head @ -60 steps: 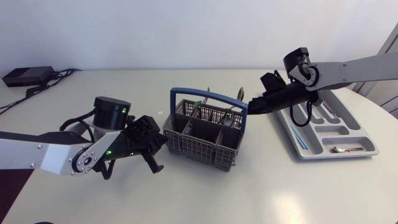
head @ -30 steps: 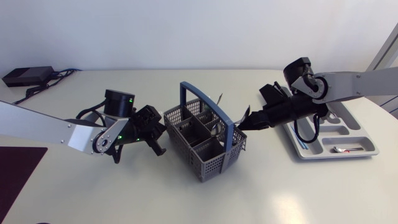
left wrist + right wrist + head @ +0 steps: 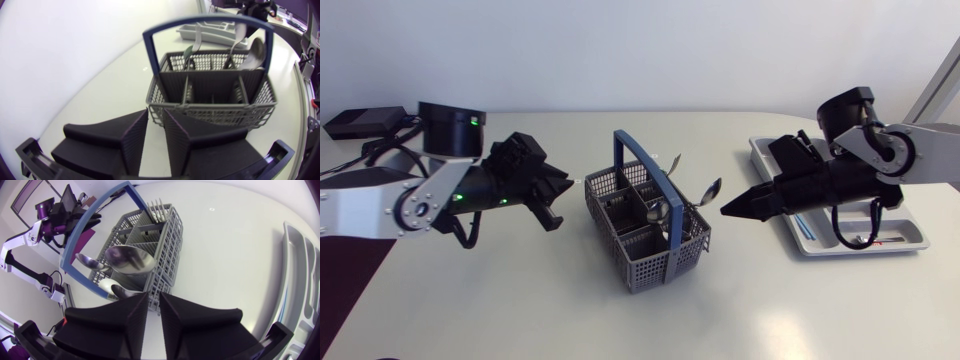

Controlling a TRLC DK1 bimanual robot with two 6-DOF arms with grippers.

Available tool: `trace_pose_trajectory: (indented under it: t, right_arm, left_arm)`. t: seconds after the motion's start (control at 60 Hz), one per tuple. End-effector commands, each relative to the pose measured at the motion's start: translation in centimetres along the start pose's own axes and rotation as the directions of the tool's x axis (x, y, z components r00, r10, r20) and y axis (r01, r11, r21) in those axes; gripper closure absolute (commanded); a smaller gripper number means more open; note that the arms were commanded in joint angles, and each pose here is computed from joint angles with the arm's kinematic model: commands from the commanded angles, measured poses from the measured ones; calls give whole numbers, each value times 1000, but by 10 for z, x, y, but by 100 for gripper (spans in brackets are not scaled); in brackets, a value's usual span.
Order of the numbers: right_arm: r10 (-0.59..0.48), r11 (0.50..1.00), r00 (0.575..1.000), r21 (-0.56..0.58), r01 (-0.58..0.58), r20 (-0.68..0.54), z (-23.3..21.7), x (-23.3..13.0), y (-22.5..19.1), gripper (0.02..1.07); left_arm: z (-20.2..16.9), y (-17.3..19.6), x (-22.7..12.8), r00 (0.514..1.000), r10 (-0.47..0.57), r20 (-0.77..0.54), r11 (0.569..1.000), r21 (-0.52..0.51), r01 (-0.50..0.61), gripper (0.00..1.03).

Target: Sort the cutlery from the basket into the organizer compartments.

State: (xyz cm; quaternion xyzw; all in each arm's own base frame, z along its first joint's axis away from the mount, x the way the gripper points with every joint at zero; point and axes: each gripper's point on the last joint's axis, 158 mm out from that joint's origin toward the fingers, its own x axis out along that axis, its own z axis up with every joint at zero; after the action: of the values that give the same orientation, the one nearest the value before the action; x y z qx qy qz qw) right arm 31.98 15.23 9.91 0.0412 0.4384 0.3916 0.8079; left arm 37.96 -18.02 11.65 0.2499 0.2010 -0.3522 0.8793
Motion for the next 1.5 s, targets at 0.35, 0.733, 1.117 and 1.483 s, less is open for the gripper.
trace_pose_trajectory:
  t: [0.35, 0.733, 1.117, 1.483]
  right_arm:
    - [-40, 997, 999, -70, 42, 21, -26, -38, 8, 46]
    - [-23, 996, 999, -81, 27, 46, -32, -47, 12, 46]
    - [7, 992, 999, -126, -1, 48, -37, -48, 34, 46]
    - [9, 992, 999, -129, -4, 44, -40, -48, 36, 46]
  left_arm:
    - [66, -119, -23, 956, -289, 51, 954, 104, 282, 50]
    - [80, -142, 11, 927, -375, -16, 924, 70, 375, 49]
    - [92, -153, 19, 897, -442, -11, 897, -27, 442, 68]
    - [85, -158, 24, 886, -462, -48, 886, -65, 459, 89]
